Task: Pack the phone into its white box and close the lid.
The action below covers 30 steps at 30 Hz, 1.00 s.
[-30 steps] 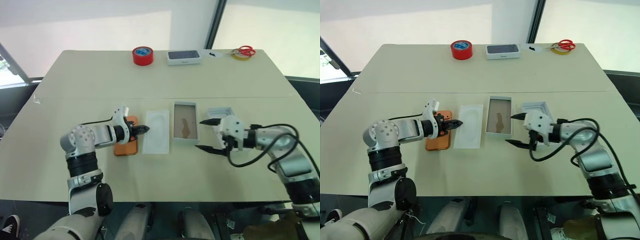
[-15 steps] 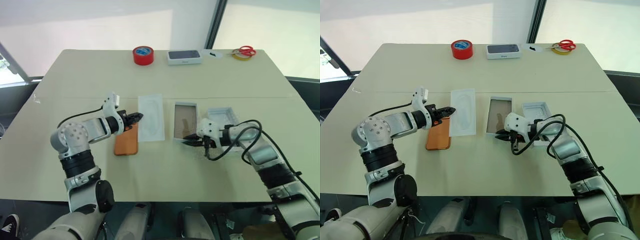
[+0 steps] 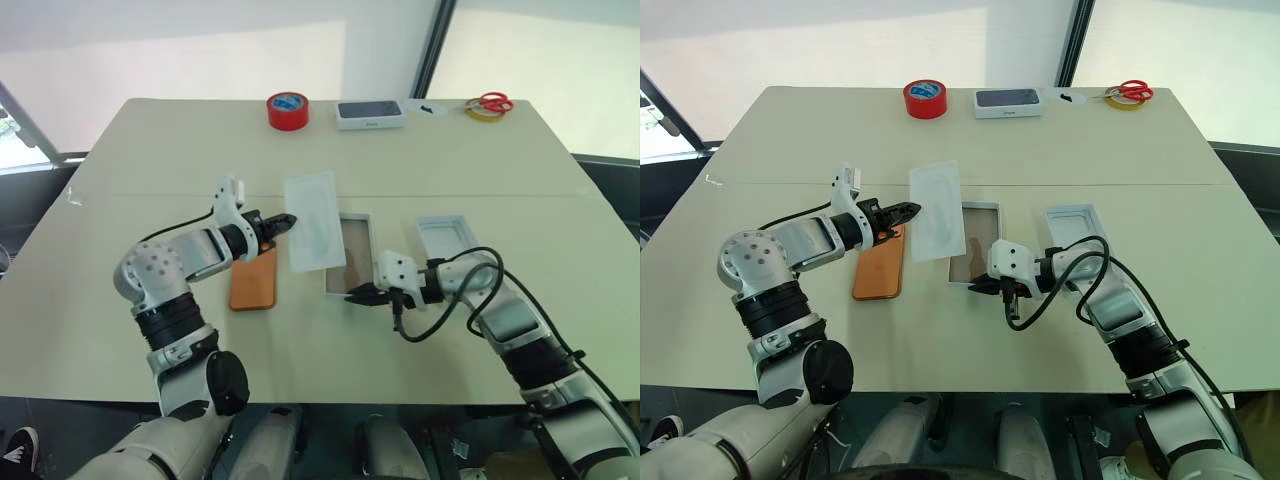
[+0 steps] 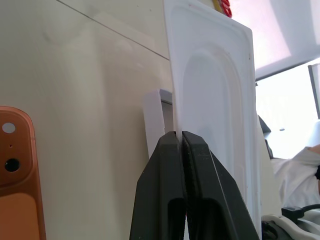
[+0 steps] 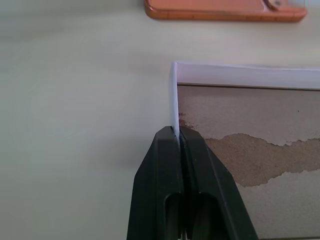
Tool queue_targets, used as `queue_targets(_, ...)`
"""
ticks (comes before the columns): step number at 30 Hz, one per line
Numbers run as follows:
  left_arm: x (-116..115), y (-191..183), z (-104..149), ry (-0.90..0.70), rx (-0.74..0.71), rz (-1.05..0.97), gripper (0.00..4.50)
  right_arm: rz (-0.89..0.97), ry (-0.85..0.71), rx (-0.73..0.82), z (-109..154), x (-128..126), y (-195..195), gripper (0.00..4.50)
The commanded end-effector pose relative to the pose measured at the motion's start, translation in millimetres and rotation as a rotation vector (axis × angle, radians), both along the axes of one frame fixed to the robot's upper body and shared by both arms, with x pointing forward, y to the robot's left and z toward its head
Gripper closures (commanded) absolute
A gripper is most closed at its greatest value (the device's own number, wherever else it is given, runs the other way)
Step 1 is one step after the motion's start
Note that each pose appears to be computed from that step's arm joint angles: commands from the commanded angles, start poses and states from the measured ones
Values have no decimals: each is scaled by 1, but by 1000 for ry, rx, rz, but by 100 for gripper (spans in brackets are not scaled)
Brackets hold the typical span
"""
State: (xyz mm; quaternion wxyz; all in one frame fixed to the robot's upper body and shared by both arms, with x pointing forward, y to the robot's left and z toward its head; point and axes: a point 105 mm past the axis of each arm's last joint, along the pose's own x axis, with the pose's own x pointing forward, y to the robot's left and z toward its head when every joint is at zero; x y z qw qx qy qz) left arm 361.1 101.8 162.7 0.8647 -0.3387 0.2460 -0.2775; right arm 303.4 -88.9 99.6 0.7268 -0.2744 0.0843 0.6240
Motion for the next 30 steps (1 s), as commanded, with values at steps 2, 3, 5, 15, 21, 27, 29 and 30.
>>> queue_targets(2,-3,-11,-2,-22,19,-31,450,-12,-41,56,15,-2,7,357)
queue_targets(3,-4,-14,-4,-19,21,-38,450,-28,-60,60,19,0,4,307)
queue_targets(5,-6,-20,-8,-12,17,-53,450,-58,-102,54,26,2,-6,207)
queue_targets(15,-2,-44,-14,-12,17,-93,450,-244,-137,6,49,-2,-85,158)
queue_targets(21,5,-51,-30,12,66,-97,450,-312,-197,13,56,8,-97,158)
queue_targets(27,6,-62,-35,6,93,-132,450,-324,-202,17,55,7,-97,158)
queue_targets(29,6,-63,-37,12,95,-134,450,-331,-207,16,55,8,-99,158)
queue_targets(30,6,-63,-37,8,104,-137,450,-335,-211,15,55,8,-100,158)
